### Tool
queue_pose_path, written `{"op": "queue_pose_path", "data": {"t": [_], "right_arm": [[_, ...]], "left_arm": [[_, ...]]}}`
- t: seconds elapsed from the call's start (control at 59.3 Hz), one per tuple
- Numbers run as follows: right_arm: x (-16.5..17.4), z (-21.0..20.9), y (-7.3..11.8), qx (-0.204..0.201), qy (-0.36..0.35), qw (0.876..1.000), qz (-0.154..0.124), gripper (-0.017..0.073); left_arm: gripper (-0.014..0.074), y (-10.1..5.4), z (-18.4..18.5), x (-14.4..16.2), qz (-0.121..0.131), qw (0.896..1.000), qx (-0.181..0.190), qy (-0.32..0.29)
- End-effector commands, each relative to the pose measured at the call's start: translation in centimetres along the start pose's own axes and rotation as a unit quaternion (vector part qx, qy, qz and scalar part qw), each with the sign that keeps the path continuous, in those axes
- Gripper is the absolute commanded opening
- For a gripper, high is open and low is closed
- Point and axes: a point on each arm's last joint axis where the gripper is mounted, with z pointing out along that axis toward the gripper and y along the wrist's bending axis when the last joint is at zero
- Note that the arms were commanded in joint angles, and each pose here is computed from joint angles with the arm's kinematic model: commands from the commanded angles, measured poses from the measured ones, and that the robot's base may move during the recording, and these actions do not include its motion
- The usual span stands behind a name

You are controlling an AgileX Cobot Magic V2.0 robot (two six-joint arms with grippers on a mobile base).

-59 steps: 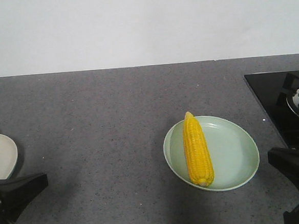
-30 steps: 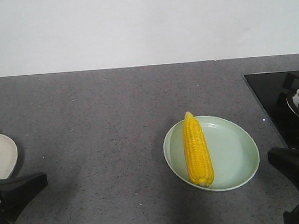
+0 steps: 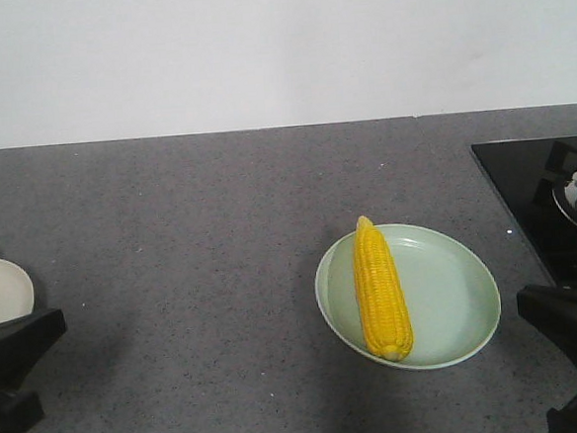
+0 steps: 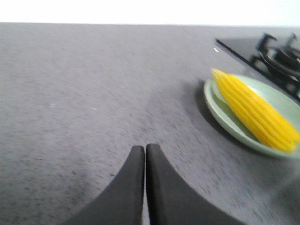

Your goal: Distribute corn equally

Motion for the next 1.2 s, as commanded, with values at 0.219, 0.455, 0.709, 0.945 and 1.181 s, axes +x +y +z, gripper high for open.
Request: {"op": "queue_pose_path", "data": {"t": [0.219,0.455,0.709,0.945,1.181], "right_arm": [[-1.1,-0.2,-0.4,0.018,-0.028,0.999,0.003,-0.0006],[-1.1,-0.2,-0.4,0.018,-0.028,0.999,0.003,-0.0006],[-1.1,-0.2,-0.4,0.018,-0.028,0.999,0.003,-0.0006],[-1.1,-0.2,-0.4,0.018,-0.028,0.999,0.003,-0.0006],[-1.1,-0.2,-0.4,0.018,-0.028,0.999,0.003,-0.0006]], "left_arm": [[-0.0008,1.6,-0.3,-1.6,-0.094,0.989,-0.087,-0.069],[-0.0008,2.2,-0.9,-1.1,-0.011,0.989,-0.140,-0.036],[-0.0008,1.5,-3.3,-1.8,0.121,0.973,-0.186,-0.062],[-0.0008,0.3,-6.6,-2.6,0.151,0.950,-0.228,-0.152],[-0.0008,-0.6,-8.3,-2.6,0.172,0.936,-0.235,-0.196]]}}
